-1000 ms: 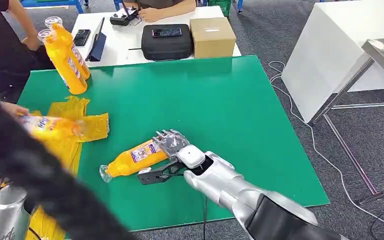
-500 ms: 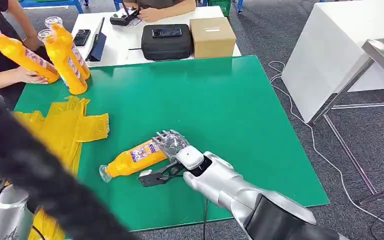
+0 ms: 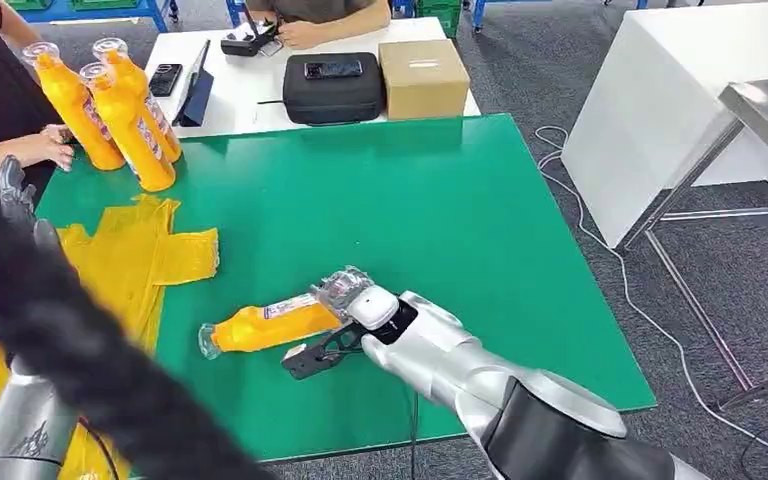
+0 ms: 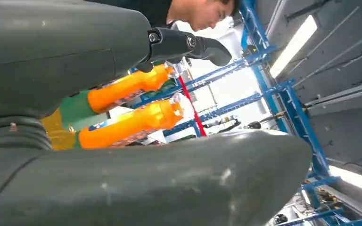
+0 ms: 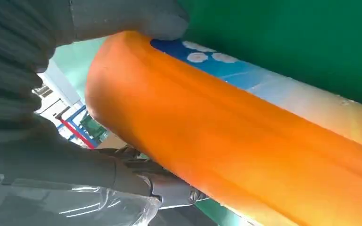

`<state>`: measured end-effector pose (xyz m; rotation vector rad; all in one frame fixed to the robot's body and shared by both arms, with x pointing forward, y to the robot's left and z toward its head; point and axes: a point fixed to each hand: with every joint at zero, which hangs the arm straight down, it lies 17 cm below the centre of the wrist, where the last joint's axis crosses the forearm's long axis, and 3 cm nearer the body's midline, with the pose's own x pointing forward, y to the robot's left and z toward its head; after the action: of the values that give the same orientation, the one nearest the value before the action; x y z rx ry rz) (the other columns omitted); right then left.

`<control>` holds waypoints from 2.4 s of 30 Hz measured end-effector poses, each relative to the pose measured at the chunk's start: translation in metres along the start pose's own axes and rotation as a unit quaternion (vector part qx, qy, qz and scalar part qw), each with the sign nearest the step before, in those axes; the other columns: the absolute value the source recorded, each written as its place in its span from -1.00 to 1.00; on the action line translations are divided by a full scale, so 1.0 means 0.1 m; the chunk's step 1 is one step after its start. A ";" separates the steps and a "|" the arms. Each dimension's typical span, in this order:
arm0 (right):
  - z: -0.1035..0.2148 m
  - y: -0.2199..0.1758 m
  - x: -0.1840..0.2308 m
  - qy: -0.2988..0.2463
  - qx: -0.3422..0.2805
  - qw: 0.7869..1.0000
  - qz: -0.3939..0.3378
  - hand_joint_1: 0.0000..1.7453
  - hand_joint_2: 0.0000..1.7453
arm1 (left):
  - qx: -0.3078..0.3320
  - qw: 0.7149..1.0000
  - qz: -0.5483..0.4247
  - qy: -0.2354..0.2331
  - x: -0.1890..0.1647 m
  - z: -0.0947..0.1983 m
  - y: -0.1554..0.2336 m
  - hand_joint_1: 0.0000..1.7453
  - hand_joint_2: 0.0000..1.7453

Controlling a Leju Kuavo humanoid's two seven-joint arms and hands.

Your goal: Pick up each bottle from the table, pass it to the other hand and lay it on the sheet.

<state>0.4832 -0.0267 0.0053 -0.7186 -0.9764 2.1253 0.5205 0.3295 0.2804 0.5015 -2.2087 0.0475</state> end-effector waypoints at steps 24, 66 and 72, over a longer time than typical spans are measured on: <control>0.03 0.26 -0.03 0.000 0.035 0.999 0.012 1.00 1.00 | 0.000 1.000 0.002 0.001 -0.02 0.06 -0.04 -1.00 -1.00; 0.44 -1.05 -1.05 0.103 -0.253 0.928 -0.252 1.00 1.00 | -0.037 0.962 0.198 0.184 -0.48 0.92 -0.14 -1.00 -1.00; 0.64 -1.22 -1.09 0.104 -0.303 0.899 -0.300 1.00 1.00 | -0.026 0.953 0.229 0.197 -0.47 0.96 -0.20 -1.00 1.00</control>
<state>0.5478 -0.0776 0.1605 -0.7803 -1.5245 1.1799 0.4831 0.3073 0.1808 -0.0617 -1.8806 0.3082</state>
